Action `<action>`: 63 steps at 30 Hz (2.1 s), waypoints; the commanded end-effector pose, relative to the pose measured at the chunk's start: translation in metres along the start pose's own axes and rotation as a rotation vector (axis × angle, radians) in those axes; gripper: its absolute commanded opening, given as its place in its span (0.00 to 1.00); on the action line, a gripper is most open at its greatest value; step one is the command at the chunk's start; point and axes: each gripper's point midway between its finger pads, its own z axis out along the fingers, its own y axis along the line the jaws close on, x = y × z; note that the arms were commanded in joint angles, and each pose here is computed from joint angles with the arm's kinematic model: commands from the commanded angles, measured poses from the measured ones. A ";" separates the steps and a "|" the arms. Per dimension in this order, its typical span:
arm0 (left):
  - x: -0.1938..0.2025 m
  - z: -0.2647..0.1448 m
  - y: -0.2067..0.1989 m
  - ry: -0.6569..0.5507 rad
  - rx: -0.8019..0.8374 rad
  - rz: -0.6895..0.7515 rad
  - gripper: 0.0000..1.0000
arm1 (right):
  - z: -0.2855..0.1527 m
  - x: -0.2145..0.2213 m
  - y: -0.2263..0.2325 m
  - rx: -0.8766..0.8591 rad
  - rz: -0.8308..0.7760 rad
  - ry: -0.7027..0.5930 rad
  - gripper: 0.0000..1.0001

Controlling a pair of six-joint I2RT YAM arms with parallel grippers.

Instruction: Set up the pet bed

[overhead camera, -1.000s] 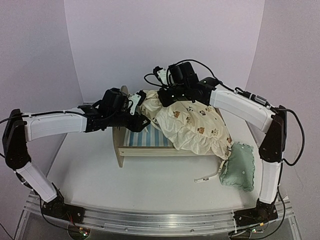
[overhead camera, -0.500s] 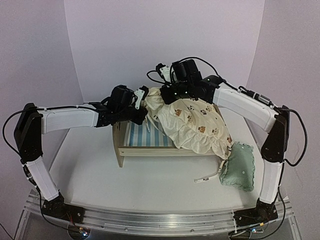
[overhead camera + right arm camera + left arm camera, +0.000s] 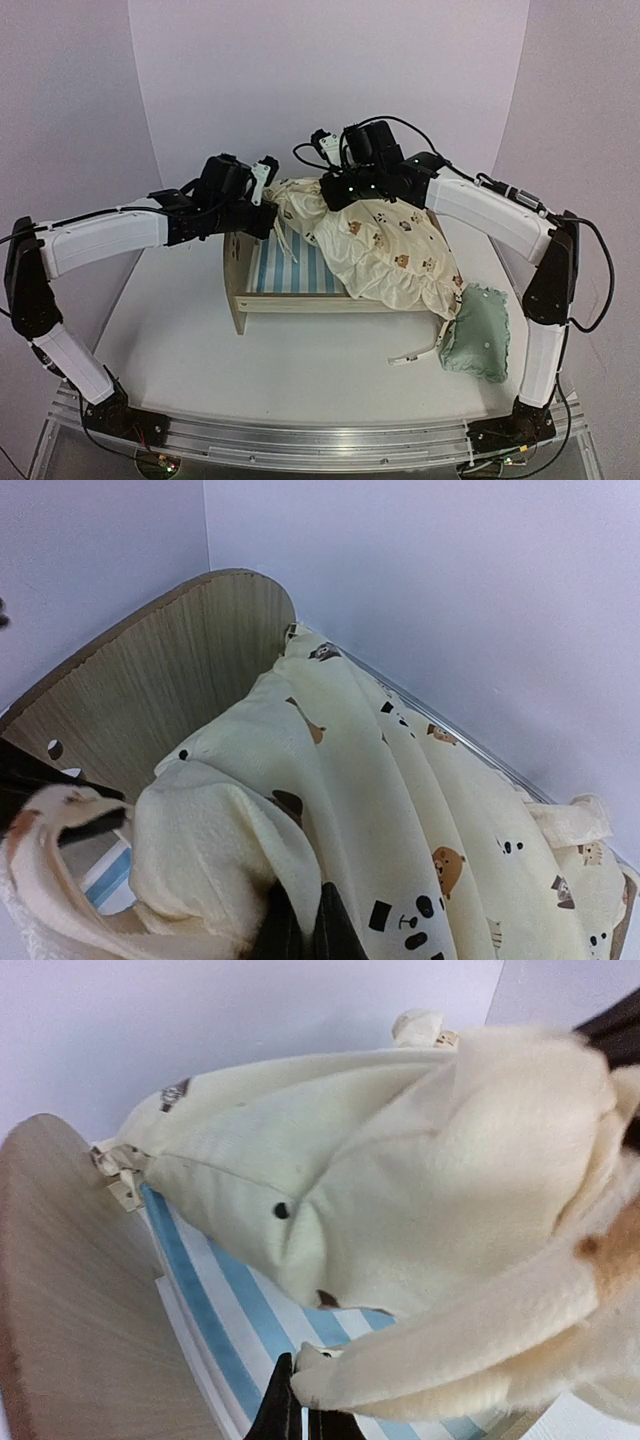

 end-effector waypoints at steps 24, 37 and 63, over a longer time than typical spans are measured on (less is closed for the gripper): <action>0.035 -0.109 0.031 0.142 -0.074 -0.250 0.00 | 0.011 0.035 0.090 -0.416 0.051 0.075 0.05; 0.049 -0.103 0.017 0.200 -0.034 -0.271 0.00 | 0.024 0.073 0.066 -0.253 0.047 0.141 0.03; 0.006 -0.112 0.033 0.244 -0.209 -0.079 0.00 | 0.023 0.118 0.070 -0.262 0.111 0.230 0.02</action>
